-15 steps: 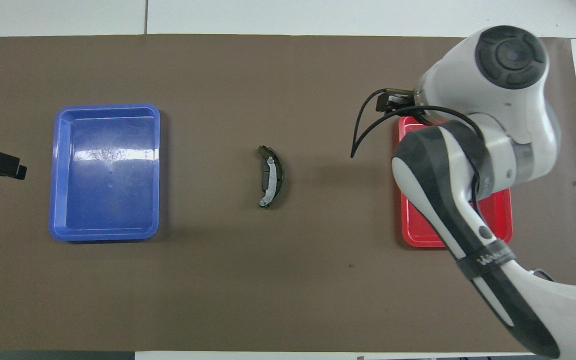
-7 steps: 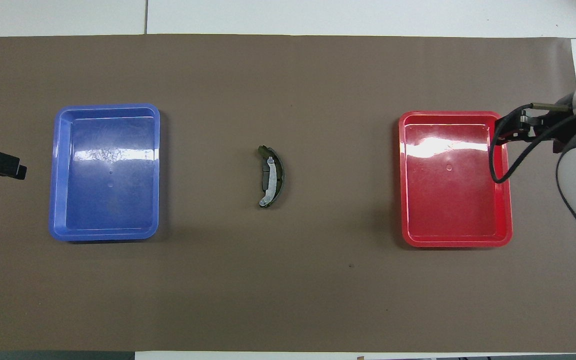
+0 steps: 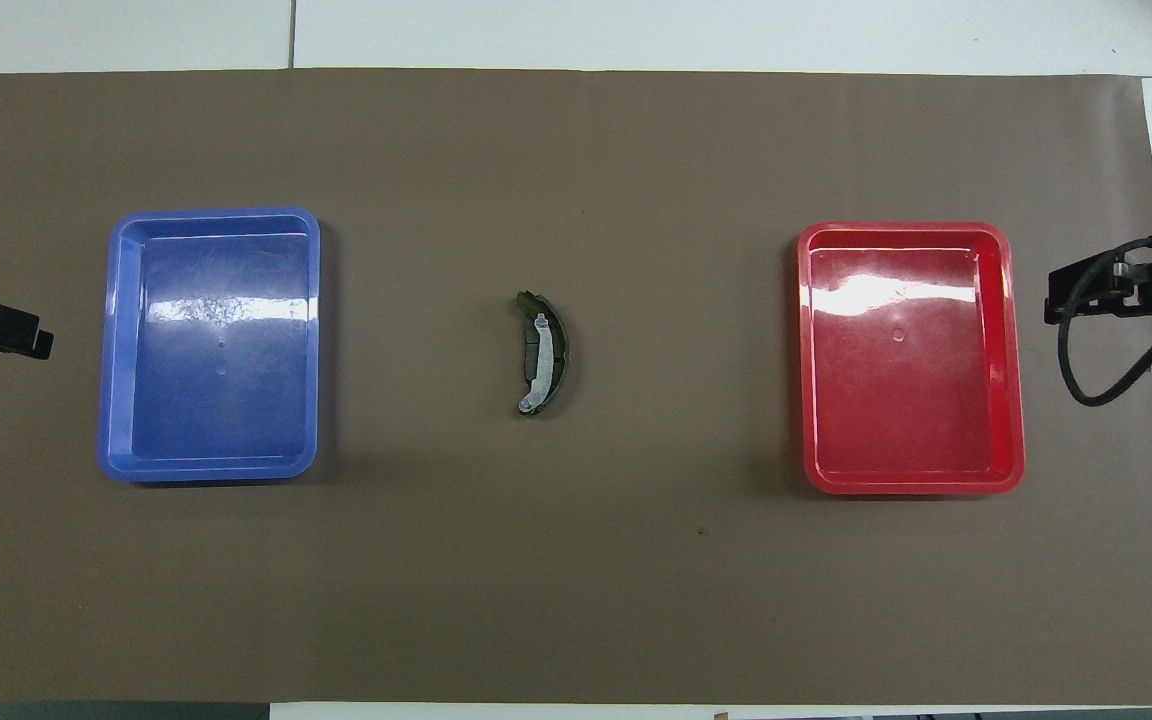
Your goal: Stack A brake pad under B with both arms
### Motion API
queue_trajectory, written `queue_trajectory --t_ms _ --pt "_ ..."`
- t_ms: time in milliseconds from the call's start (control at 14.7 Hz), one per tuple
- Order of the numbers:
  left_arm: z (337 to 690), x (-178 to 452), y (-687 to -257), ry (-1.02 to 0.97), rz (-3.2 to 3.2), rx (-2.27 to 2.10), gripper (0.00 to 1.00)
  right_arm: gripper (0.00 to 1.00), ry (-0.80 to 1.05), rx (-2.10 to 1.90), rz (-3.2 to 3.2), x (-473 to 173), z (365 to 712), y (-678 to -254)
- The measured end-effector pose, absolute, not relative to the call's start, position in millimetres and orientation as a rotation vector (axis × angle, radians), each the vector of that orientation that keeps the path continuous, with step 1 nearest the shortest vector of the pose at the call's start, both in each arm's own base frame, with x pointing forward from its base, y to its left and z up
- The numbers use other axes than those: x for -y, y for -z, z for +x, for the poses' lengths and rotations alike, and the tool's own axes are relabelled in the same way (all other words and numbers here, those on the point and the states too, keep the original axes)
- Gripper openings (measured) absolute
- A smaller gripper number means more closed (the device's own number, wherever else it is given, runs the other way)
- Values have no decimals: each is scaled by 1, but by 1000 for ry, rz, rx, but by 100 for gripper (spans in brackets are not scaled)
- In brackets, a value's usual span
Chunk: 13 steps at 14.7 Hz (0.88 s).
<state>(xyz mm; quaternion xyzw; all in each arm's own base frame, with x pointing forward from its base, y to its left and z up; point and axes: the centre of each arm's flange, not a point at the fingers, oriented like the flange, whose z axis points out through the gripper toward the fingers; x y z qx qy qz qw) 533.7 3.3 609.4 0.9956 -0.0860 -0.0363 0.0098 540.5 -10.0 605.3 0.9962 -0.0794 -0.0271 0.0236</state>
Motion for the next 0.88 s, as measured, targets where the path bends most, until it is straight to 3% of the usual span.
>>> queue_trajectory --t_ms 544,883 --pt "534 -3 -609 113 3108 269 100 100 87 210 3106 -3 541 -605" --pt "534 -3 -609 113 3108 269 100 100 65 150 3113 -15 540 -627"
